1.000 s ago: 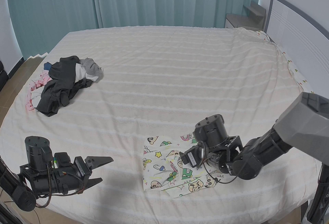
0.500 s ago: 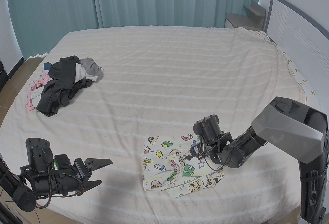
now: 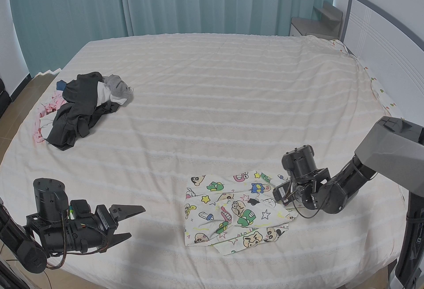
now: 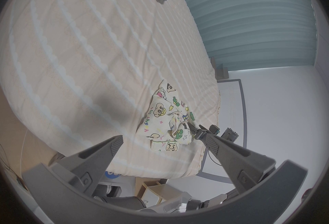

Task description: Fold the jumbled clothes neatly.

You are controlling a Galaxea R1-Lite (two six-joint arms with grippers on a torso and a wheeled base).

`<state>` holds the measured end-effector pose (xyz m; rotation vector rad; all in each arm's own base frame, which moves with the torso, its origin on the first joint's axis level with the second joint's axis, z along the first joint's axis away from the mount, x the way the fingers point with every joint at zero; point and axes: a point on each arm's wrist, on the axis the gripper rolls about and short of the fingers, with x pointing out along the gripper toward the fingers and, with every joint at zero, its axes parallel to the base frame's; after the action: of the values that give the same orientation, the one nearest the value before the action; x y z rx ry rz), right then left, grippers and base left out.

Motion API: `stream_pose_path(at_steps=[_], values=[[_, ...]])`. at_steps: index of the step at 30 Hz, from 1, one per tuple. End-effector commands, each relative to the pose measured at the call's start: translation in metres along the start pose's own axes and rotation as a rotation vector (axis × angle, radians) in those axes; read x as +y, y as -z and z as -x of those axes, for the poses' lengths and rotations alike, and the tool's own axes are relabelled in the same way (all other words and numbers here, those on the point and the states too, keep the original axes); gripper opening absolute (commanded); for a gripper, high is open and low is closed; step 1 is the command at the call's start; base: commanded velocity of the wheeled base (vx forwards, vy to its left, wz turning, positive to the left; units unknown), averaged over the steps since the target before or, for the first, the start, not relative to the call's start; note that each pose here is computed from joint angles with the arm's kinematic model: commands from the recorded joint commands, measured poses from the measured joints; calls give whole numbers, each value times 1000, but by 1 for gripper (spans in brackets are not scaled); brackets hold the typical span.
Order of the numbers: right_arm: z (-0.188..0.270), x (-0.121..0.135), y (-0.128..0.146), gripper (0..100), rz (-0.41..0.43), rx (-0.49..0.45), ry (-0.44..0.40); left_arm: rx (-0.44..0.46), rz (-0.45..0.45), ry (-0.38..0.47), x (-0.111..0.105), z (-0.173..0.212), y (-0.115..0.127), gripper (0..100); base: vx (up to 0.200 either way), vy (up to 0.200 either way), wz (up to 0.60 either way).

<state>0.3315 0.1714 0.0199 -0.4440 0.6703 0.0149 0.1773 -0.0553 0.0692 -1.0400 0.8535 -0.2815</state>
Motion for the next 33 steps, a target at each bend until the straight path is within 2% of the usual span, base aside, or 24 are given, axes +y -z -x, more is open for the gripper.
stream_pose_path(at_steps=[1, 5, 6, 7, 8, 12, 14, 17, 18, 23, 24, 26, 27, 28, 33], values=[[3, -36, 11, 100, -59, 17, 58, 3, 3, -5, 1, 0, 1, 100, 0, 0, 0], [-5, -58, 20, 100, -122, -5, 103, 4, 0, -4, 1, 0, 1, 100, 0, 0, 0], [-10, -71, 19, 100, -163, -33, 126, 6, 2, -4, 1, 0, 1, 100, 0, 0, 0], [-10, -72, 19, 100, -166, -35, 127, 4, 2, -4, 1, 0, 1, 100, 0, 0, 0], [-12, -83, 15, 100, -208, -80, 131, 4, 2, -4, 1, 0, 1, 100, 0, 0, 0], [0, -92, 1, 100, -268, -197, 92, 5, 1, -2, 1, 0, 1, 100, 0, 0, 0], [7, -92, -3, 100, -285, -220, 60, 6, 2, -4, 1, 0, 1, 100, 0, 0, 0], [28, -77, -5, 100, -304, -245, -26, 5, 1, -2, 1, 0, 1, 100, 0, 0, 0], [36, -63, -4, 100, -287, -247, -74, 6, 2, -4, 1, 0, 1, 100, 0, 0, 0], [41, -16, 0, 100, -228, -233, -177, 6, -1, -2, 1, 0, 1, 100, 0, 0, 0], [41, -14, 0, 100, -227, -232, -180, 5, 1, -3, 1, 0, 1, 100, 0, 0, 0], [37, 12, -5, 100, -219, -246, -201, 7, 1, -3, 1, 0, 1, 100, 0, 0, 0], [37, 12, -5, 100, -219, -246, -201, 7, 1, -3, 1, 0, 1, 100, 0, 0, 0], [32, 29, -9, 100, -216, -255, -184, 6, -1, -2, 1, 0, 1, 100, 0, 0, 0], [30, 55, -2, 100, -170, -235, -197, 7, 0, -3, 1, 0, 1, 100, 0, 0, 0]])
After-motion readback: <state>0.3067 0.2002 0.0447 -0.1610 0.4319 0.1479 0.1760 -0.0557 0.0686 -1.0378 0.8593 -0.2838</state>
